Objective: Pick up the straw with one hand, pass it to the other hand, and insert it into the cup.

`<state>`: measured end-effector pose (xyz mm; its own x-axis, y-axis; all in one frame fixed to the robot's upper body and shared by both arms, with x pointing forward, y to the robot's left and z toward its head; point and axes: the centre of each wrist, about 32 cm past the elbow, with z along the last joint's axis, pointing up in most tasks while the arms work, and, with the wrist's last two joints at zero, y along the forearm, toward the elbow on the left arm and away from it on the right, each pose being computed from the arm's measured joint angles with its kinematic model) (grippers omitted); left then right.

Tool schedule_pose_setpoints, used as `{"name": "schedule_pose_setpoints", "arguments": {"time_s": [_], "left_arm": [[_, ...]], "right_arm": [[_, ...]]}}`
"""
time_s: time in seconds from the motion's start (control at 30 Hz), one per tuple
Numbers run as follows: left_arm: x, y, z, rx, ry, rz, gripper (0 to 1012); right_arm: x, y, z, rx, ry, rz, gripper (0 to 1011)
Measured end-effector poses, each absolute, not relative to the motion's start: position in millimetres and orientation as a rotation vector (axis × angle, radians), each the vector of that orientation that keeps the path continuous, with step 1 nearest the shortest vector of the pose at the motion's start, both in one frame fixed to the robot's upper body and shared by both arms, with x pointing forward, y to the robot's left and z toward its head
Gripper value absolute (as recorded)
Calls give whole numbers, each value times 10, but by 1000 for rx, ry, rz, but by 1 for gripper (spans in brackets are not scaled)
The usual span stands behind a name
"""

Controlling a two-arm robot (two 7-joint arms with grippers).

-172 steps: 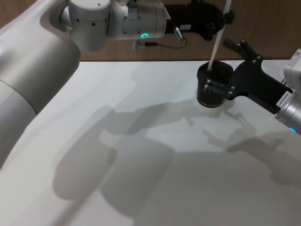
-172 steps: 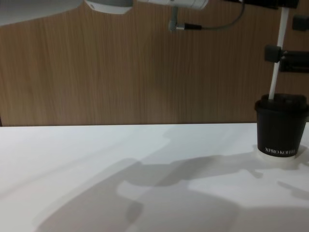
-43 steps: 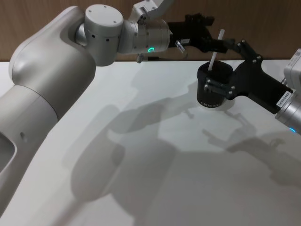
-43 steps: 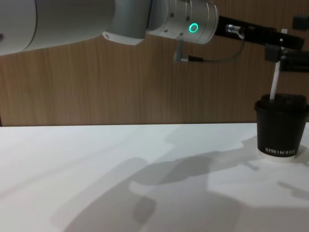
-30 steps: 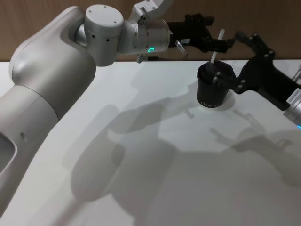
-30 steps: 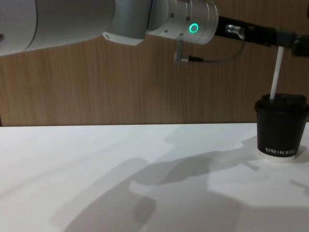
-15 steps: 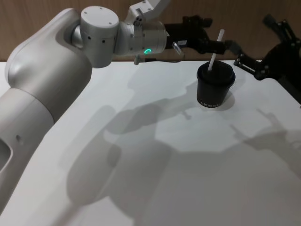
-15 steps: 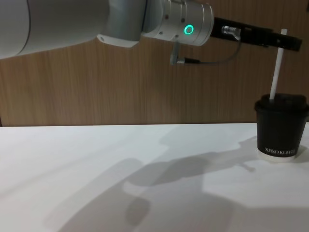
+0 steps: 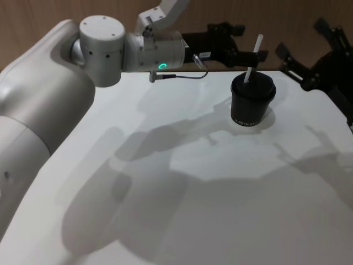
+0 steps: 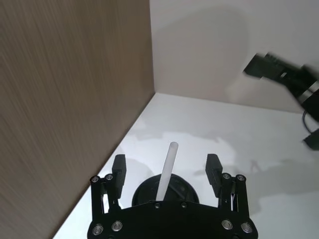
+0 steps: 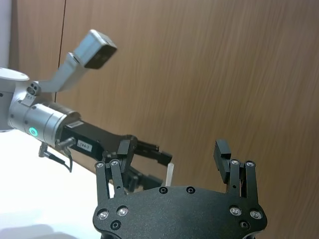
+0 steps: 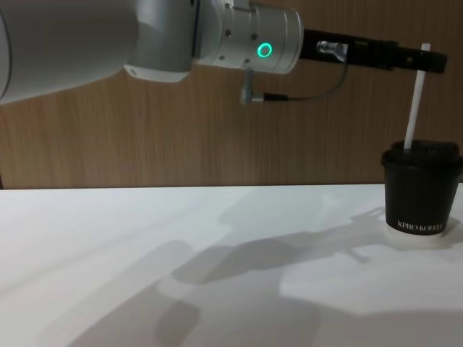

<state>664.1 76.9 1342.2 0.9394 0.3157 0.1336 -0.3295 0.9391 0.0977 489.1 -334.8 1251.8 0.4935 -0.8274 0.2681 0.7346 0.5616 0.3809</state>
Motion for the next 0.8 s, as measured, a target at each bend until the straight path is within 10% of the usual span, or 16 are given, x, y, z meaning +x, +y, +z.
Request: {"name": "schedule_pose_setpoints", "arguments": {"time_s": [0.8], "left_arm": [[6427,1262,13282,1,-100,368,1003]], "right_arm": [[4887,-3149,12374,199,-231,-937,1001]]}}
